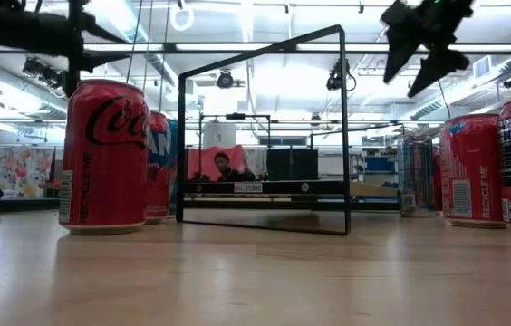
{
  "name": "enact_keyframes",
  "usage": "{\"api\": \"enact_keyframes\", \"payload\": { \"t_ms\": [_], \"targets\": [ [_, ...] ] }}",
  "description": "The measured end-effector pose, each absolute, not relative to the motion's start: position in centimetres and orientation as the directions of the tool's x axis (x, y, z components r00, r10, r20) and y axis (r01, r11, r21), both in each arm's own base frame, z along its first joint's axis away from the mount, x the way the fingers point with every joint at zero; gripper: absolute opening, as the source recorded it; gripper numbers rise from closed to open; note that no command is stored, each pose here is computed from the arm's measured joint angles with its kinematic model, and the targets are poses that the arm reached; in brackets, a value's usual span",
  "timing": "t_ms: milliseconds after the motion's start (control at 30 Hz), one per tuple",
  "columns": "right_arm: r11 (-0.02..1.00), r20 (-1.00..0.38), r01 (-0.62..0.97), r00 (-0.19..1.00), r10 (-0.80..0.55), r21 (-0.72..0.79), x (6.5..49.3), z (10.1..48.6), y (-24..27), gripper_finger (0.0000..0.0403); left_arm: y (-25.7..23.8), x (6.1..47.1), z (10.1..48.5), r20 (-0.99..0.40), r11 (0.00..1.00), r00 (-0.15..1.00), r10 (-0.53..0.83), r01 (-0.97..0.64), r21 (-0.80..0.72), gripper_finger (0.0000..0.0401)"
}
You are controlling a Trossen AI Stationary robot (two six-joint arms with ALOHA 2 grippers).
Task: Place canned beverage on shelf
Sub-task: Put the right blue soda can on the shelf
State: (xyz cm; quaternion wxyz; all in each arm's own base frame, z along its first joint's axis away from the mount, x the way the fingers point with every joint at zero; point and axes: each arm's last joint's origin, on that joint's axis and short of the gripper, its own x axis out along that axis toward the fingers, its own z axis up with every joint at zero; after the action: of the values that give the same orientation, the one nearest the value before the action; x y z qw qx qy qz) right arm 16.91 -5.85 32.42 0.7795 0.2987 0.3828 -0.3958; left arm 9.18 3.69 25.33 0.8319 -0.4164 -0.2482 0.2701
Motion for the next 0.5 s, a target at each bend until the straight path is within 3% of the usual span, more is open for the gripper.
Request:
{"api": "enact_keyframes", "payload": {
  "t_ms": [67,233,500],
  "targets": [
    [0.54,-0.904,0.837,0.297,-0.307,0.091,18.0,32.3,-6.5,0.0348,3.7,9.3,26.2,0.178,0.517,0.733,0.657,-0.266,-0.813,0.0131],
    [0.77,-0.956,0.638,0.219,-0.198,-0.013,21.1,31.4,-7.5,0.0348,3.7,9.6,28.1,0.198,0.587,0.762,0.617,-0.278,-0.761,0.0152],
    [0.897,-0.989,0.432,0.064,-0.136,-0.095,22.3,29.2,-9.3,0.0348,3.3,9.8,29.1,0.223,0.655,0.831,0.509,-0.207,-0.727,0.0151]
  ]
}}
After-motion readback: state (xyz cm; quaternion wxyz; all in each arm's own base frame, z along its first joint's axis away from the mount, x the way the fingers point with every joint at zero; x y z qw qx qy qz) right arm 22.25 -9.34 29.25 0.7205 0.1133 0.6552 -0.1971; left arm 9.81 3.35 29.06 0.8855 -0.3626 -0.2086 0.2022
